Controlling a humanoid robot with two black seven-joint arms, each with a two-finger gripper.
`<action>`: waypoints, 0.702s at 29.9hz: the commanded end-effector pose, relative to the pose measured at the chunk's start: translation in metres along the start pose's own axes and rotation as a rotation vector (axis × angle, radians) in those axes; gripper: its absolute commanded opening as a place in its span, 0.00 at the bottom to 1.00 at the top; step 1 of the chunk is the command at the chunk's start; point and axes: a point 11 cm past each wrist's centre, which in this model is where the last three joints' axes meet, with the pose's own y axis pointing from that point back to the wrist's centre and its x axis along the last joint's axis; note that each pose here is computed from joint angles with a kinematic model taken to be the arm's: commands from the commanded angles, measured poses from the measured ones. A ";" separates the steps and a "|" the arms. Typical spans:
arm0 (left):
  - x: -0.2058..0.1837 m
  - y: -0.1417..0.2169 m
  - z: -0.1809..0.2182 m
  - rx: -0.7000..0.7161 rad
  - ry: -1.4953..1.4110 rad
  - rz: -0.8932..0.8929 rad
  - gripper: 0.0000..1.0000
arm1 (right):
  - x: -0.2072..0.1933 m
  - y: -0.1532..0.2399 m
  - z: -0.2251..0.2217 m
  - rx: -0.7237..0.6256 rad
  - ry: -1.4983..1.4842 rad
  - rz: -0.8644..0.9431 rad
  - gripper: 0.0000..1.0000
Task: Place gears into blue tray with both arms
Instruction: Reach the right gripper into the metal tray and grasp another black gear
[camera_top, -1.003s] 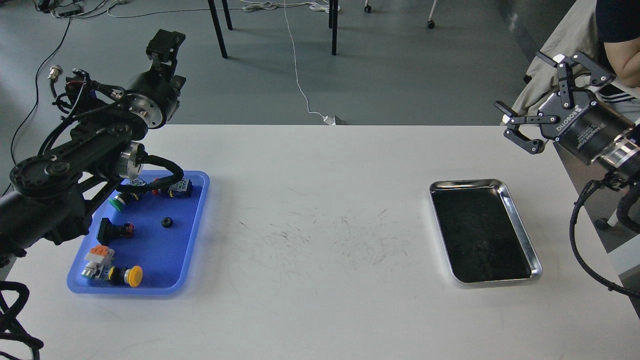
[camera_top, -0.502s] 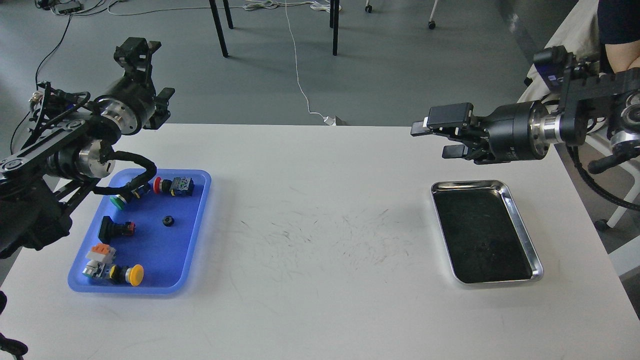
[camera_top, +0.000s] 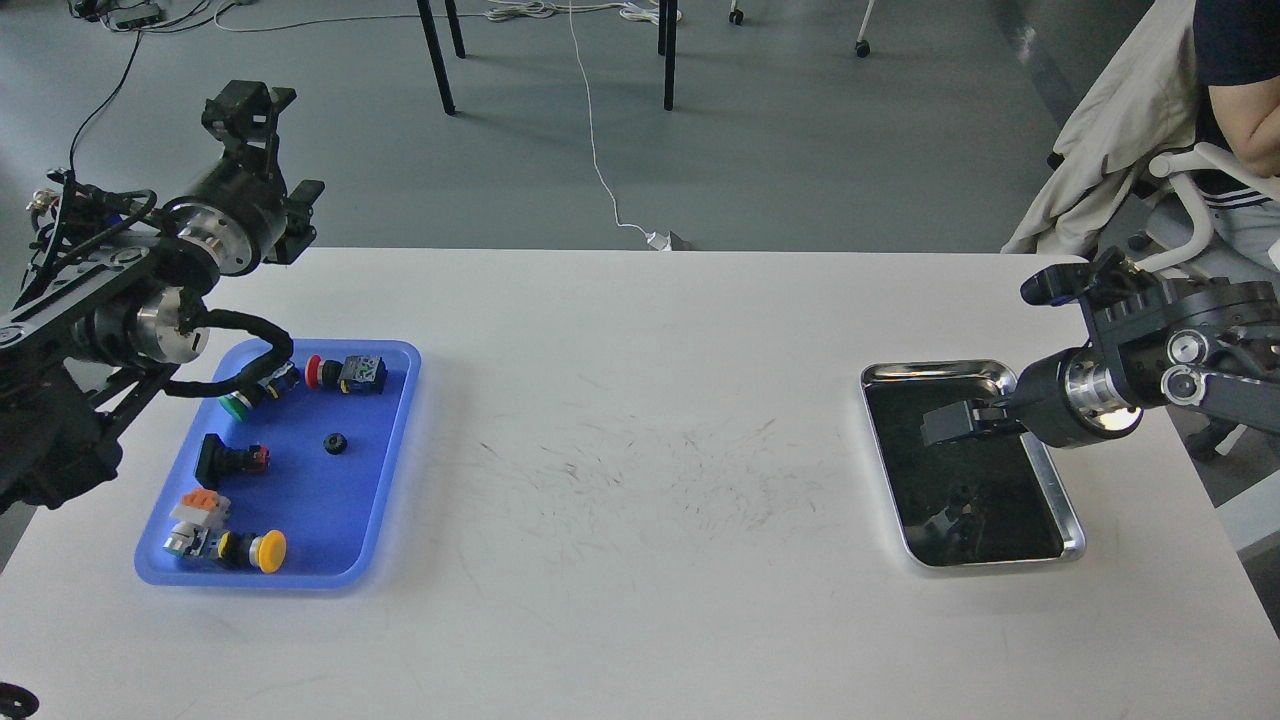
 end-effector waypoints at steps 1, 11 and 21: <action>0.001 0.000 0.000 0.000 -0.003 0.001 0.98 | -0.009 -0.013 -0.002 0.003 0.000 -0.030 0.97; 0.002 0.001 0.000 -0.001 -0.007 0.003 0.98 | -0.019 -0.026 -0.006 0.005 0.001 -0.063 0.95; 0.003 0.001 0.000 0.000 -0.009 0.005 0.98 | -0.024 -0.033 -0.011 0.014 0.014 -0.082 0.70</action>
